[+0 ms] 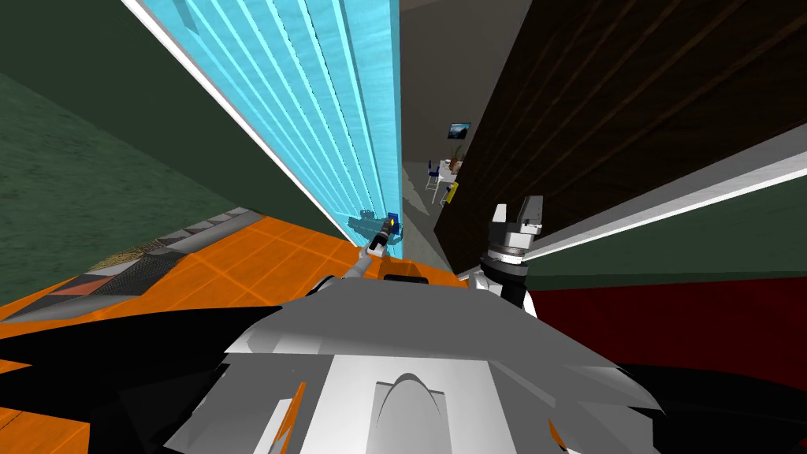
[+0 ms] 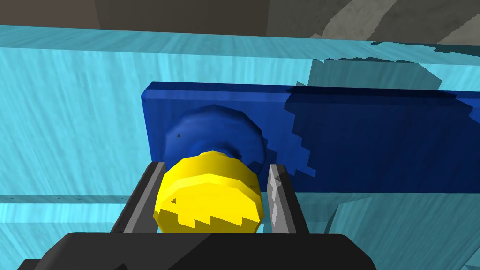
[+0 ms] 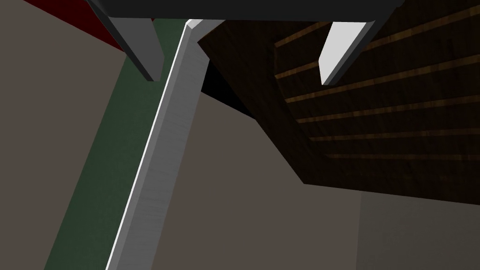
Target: Push the door open
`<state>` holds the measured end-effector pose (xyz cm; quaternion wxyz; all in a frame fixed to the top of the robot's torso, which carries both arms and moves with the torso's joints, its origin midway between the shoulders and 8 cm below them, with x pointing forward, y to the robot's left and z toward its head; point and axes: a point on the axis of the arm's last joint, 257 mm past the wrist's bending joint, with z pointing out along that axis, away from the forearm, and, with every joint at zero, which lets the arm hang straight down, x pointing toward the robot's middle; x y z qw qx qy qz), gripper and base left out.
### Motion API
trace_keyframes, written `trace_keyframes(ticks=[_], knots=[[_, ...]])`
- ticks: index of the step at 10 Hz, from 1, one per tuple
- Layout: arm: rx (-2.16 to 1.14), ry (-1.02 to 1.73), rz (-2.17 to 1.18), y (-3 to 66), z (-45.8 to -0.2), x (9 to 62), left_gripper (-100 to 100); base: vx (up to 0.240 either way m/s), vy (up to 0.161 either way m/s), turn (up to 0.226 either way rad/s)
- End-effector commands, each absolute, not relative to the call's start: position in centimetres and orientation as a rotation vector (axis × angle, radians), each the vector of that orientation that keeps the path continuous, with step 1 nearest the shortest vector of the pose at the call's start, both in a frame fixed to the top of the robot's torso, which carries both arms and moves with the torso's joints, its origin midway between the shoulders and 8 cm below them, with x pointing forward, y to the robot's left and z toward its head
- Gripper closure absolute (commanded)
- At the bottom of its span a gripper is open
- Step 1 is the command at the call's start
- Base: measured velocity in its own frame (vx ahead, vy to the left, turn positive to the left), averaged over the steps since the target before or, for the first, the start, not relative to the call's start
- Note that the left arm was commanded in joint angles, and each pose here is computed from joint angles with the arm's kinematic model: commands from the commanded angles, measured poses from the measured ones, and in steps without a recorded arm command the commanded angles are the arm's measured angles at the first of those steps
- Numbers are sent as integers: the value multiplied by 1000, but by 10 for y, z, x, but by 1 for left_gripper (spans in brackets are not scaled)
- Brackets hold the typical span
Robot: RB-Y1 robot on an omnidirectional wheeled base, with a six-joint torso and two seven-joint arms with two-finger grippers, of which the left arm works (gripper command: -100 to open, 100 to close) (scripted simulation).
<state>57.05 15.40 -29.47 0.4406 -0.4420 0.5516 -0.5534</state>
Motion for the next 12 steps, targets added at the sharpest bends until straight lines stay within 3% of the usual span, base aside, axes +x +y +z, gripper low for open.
trace_keyframes(ticks=[1, 5, 12], knots=[[-1099, 1371, -1373, 154, -296, 570, 100, -19, 1, -12], [-1099, 1371, -1373, 154, -296, 570, 100, -3, 1, -2], [-1108, 1325, -1331, 173, -289, 580, 100, 161, -68, 57]])
